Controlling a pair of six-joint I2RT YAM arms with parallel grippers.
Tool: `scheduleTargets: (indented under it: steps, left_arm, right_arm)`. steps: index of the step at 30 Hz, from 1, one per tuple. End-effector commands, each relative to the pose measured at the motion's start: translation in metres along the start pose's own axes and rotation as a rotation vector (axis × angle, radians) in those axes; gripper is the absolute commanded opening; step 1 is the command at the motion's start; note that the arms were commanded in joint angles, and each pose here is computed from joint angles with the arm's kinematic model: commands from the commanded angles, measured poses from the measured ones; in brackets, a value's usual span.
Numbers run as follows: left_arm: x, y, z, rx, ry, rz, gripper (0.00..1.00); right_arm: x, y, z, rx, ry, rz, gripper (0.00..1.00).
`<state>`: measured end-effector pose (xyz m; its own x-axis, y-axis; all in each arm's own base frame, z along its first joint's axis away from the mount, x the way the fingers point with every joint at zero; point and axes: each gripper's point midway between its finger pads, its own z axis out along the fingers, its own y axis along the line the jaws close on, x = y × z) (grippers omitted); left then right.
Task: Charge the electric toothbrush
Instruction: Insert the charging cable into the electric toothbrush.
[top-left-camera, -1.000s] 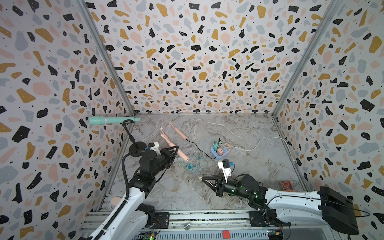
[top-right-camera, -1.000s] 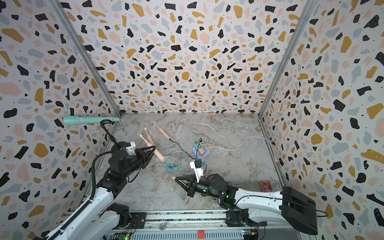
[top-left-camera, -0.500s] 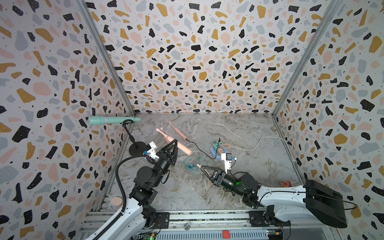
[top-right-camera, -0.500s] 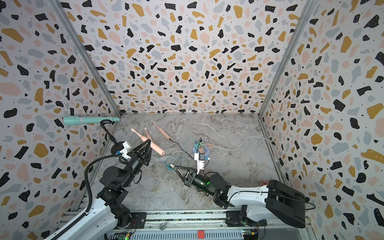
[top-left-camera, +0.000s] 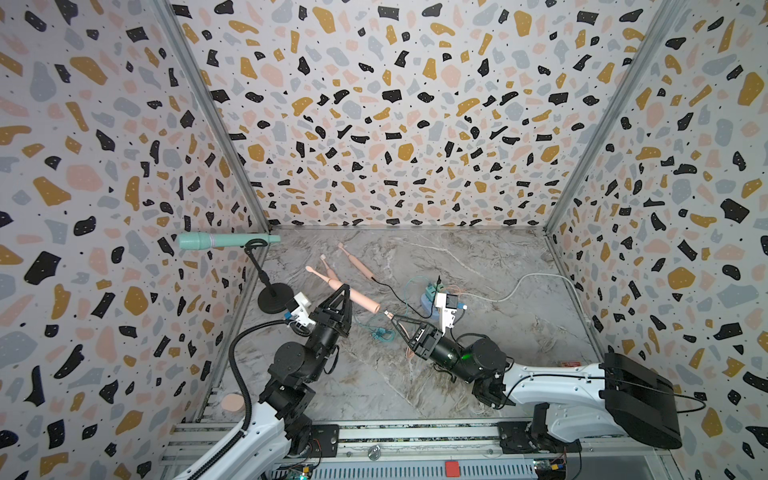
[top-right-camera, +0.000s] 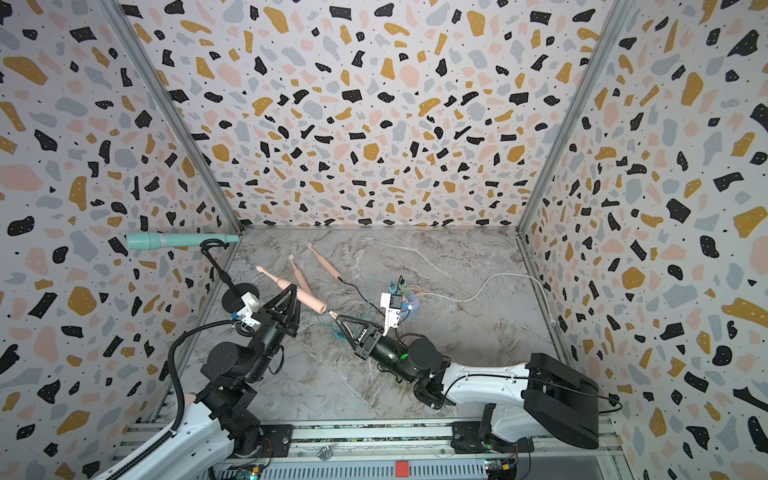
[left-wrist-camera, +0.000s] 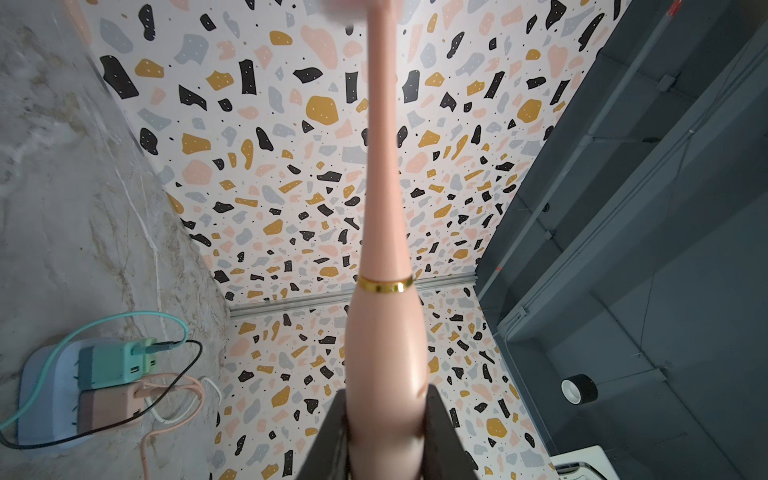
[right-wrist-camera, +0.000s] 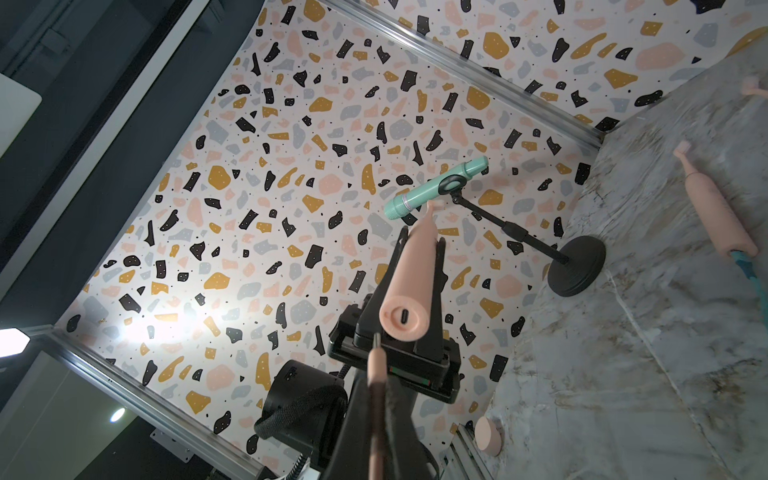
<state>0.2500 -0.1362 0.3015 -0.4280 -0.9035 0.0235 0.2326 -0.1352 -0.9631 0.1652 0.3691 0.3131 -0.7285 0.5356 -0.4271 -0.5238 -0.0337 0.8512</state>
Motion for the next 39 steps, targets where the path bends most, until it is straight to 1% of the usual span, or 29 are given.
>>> scheduleTargets:
  steps: [1, 10, 15, 20, 24, 39]
  left_arm:
    - [-0.002, -0.02, -0.004, 0.084, -0.015, -0.014, 0.0]
    - [-0.003, -0.022, -0.006, 0.097, -0.02, -0.016, 0.0]
    - [-0.002, -0.02, -0.007, 0.097, -0.016, -0.015, 0.0]
    - [0.001, -0.017, -0.006, 0.088, -0.011, -0.014, 0.0]
    - [0.002, -0.017, -0.006, 0.091, -0.007, -0.013, 0.0]
    - [0.008, -0.022, -0.007, 0.117, 0.013, -0.007, 0.0]
  right_arm:
    - [-0.003, 0.014, 0.01, -0.024, -0.002, -0.012, 0.0]
    - [0.002, 0.003, 0.015, -0.001, 0.011, 0.004, 0.0]
    - [-0.007, 0.007, 0.015, -0.008, -0.005, -0.008, 0.0]
    - [0.0, 0.007, 0.02, -0.01, 0.031, -0.009, 0.0]
    - [0.001, 0.006, 0.02, -0.021, 0.026, 0.002, 0.0]
    - [0.001, -0.01, 0.019, 0.034, 0.018, 0.026, 0.0]
